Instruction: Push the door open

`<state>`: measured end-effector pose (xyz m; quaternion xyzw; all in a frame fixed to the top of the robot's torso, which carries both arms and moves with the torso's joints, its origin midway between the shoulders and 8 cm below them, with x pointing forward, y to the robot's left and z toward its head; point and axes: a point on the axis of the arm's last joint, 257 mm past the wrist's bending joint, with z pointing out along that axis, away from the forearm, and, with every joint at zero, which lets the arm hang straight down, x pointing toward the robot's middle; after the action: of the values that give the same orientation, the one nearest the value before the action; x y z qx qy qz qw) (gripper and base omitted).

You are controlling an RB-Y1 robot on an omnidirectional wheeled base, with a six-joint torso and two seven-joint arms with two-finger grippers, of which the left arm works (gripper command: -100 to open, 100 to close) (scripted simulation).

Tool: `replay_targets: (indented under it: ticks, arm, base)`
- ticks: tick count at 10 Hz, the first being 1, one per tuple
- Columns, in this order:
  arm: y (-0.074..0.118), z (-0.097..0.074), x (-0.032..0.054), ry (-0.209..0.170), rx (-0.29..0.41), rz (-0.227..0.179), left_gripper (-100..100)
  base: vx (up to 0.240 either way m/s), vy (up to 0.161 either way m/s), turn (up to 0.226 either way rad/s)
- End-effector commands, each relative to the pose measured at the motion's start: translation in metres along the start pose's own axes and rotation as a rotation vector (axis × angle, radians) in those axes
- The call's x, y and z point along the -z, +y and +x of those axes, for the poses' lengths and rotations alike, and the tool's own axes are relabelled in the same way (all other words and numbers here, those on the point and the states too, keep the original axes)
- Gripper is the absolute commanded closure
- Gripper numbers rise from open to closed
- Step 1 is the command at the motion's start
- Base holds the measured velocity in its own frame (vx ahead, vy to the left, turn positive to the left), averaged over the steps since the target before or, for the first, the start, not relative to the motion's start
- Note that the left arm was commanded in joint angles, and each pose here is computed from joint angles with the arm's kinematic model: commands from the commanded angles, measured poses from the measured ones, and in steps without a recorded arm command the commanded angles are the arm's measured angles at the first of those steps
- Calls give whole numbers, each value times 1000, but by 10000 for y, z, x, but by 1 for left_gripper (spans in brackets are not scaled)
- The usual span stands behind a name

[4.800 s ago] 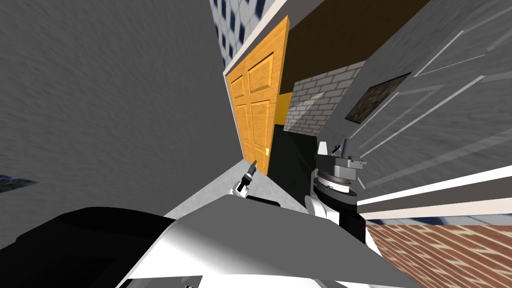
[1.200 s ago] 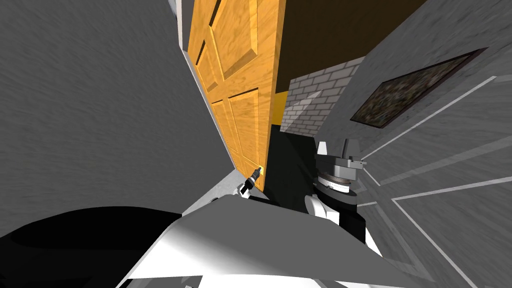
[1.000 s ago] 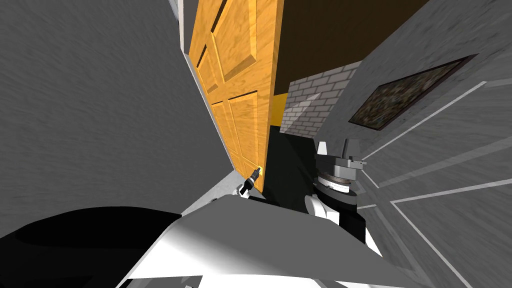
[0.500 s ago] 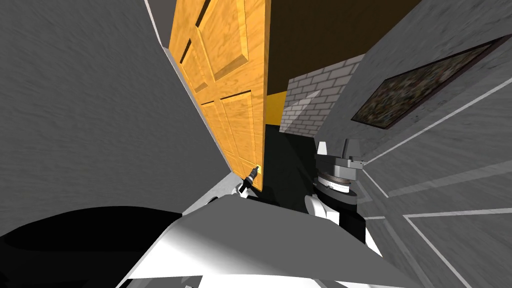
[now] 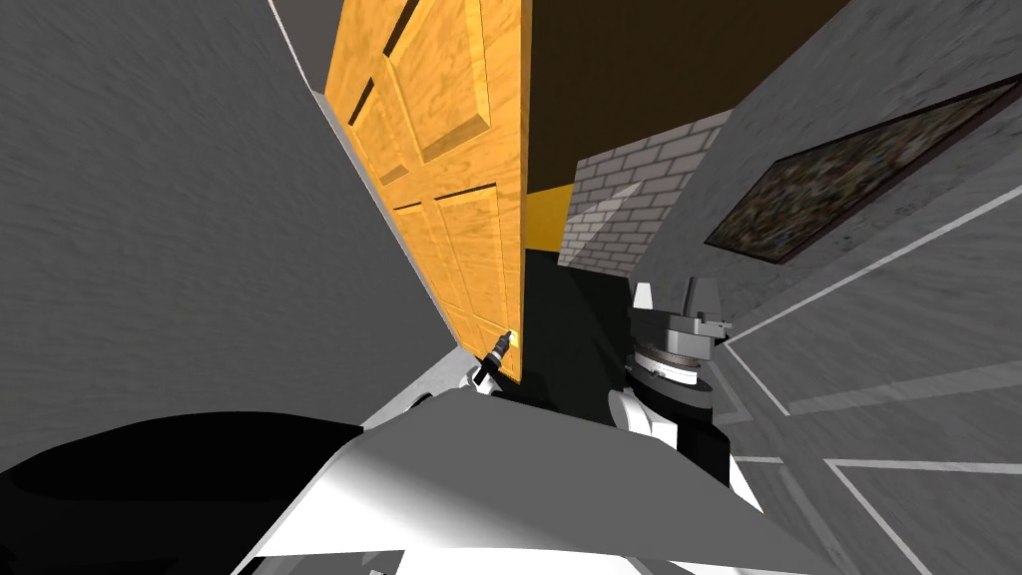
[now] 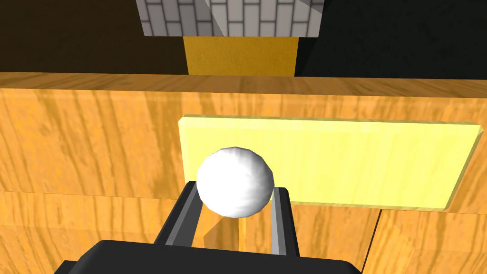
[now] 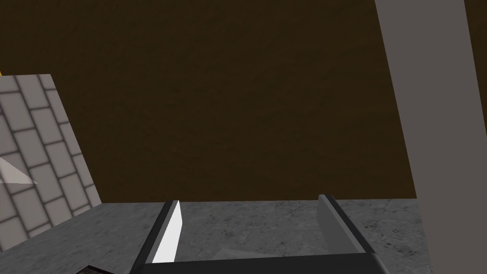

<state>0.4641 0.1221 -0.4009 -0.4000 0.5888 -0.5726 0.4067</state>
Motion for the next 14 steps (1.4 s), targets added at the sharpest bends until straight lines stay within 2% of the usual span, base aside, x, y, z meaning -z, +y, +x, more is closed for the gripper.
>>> replay_targets:
  ticks: [1,2,4,5,12,14]
  arm:
    - [-53,-102,-14,-16,-5,6,100]
    - [-53,-267,6,-54,-5,5,100]
    - [-55,-430,31,-92,-5,5,100]
    - [-33,-357,30,-72,0,2,-100]
    - [-86,-288,-31,-64,20,12,-100]
    - [-76,-317,-15,-69,15,11,-100]
  base:
    - [51,-41,0]
    - [120,-129,4]
    - [174,-156,61]
    - [-72,-99,66]
    - [-214,19,32]
    - [-25,-10,-12]
